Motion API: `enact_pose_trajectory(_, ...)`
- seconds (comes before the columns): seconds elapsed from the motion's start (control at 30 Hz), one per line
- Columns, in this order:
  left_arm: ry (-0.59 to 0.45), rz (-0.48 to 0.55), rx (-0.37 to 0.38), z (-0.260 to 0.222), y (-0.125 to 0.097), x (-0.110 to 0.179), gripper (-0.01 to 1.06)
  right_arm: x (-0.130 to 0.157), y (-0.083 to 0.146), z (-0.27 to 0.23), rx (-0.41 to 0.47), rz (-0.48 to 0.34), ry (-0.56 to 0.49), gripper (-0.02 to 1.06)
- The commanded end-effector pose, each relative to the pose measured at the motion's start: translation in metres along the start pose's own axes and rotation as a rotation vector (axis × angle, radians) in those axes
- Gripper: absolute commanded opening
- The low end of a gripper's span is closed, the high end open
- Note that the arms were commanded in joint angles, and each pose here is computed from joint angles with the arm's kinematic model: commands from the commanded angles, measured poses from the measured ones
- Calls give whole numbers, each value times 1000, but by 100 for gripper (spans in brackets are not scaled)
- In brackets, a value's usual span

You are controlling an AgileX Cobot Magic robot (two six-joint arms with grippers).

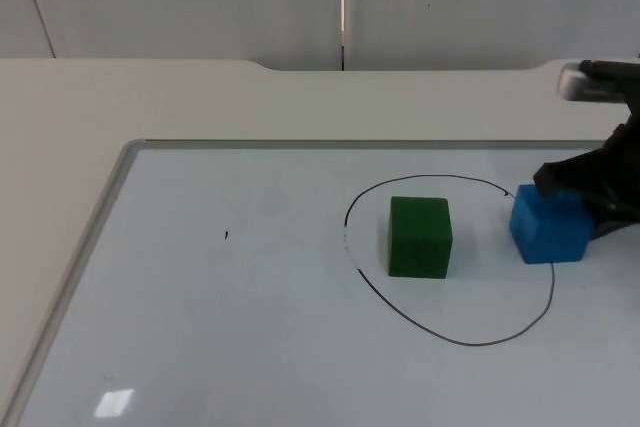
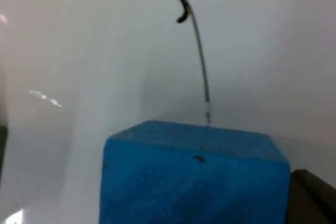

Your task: Push the two cubes into the marked area.

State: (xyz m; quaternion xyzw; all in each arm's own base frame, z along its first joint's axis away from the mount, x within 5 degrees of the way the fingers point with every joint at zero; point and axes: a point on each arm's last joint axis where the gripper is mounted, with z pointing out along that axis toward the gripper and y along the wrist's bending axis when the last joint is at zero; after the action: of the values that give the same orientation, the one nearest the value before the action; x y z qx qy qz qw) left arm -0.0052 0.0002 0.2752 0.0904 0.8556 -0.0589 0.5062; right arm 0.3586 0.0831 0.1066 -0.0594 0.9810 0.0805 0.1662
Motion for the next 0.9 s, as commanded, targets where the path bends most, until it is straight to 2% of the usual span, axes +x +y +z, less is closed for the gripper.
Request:
enact_pose_trajectory(0.0, -8, -11, 6, 0, -1, 0, 0, -2, 4, -1, -4, 3, -17, 0)
enact_pose_trajectory(0.2, -8, -11, 6, 0, -1, 0, 0, -2, 4, -1, -4, 10, -17, 0)
enact_pose_trajectory(0.5, -8, -11, 6, 0, -1, 0, 0, -2, 6, -1, -21, 74, -19, 0)
enact_pose_trajectory(0.87, -8, -11, 6, 0, -1, 0, 0, 0, 30, 1, -40, 11, -28, 0)
